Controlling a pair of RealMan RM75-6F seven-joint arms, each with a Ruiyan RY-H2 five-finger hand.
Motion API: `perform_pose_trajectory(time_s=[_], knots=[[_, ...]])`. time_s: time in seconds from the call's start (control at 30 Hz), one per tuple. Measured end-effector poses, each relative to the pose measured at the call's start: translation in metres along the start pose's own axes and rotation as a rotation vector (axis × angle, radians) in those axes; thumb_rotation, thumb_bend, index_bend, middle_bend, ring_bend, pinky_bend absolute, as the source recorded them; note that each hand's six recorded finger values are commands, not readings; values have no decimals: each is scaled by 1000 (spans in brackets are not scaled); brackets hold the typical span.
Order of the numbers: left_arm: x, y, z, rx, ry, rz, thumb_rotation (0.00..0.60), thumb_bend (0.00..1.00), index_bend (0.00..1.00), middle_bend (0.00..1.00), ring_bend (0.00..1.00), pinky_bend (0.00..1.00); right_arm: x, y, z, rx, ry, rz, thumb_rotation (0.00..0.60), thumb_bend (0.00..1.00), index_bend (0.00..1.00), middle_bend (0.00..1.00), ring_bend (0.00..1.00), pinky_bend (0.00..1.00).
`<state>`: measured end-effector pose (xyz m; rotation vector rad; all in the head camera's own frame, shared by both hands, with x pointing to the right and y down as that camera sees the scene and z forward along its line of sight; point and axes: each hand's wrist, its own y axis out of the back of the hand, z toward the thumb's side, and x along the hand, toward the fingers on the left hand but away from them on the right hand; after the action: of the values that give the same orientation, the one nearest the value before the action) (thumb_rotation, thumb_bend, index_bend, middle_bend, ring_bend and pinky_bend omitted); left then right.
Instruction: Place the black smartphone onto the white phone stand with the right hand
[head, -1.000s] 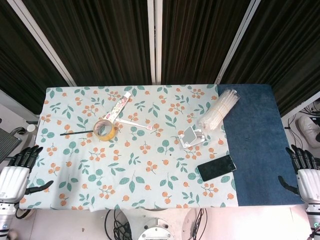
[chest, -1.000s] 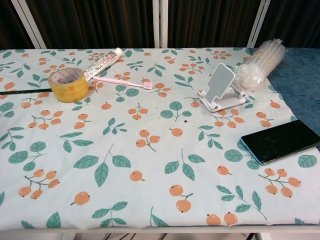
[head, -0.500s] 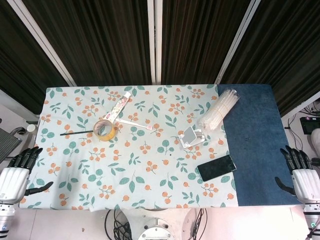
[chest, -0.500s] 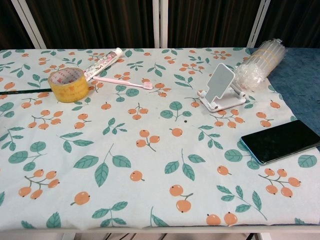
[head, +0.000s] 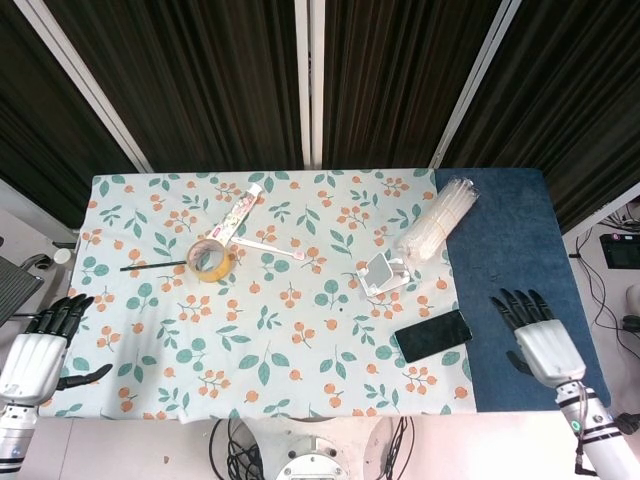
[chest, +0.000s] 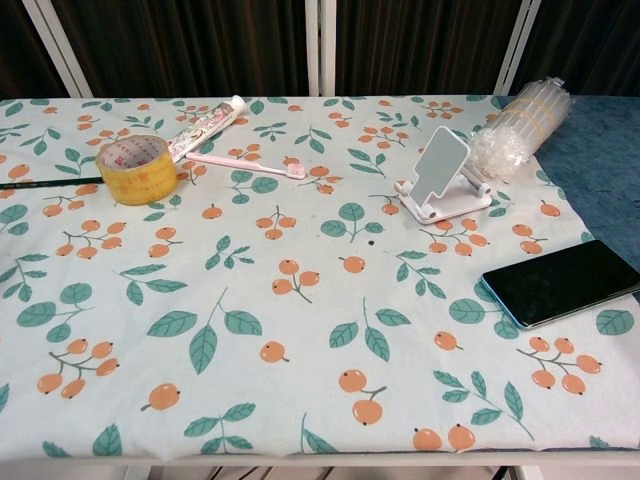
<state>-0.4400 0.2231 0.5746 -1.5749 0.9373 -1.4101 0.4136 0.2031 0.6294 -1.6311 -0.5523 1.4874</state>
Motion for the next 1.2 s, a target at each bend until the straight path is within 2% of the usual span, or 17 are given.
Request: perform_pose_trajectory(time_s=[0.27, 0.57, 0.87, 1.2], knots=[[1, -2, 1, 0, -7, -6, 424, 71, 87, 97, 99, 213, -35, -12, 37, 91, 78, 136, 600, 176, 0, 0, 0, 0], [1, -5, -2, -2, 1, -17, 424, 71, 87, 97, 99, 213, -56, -28, 63, 124, 110, 207, 600, 176, 0, 0, 0, 0], [-1, -5, -4, -14, 8, -18, 422, 71, 87, 97, 99, 213, -65, -36, 74, 102, 134, 223, 600, 176, 35, 0, 0, 0], [-1, -6, -6, -12, 12, -25, 423, 71, 87, 97, 99, 213, -70, -36, 70, 44, 125, 252, 600, 176, 94, 0, 0, 0]])
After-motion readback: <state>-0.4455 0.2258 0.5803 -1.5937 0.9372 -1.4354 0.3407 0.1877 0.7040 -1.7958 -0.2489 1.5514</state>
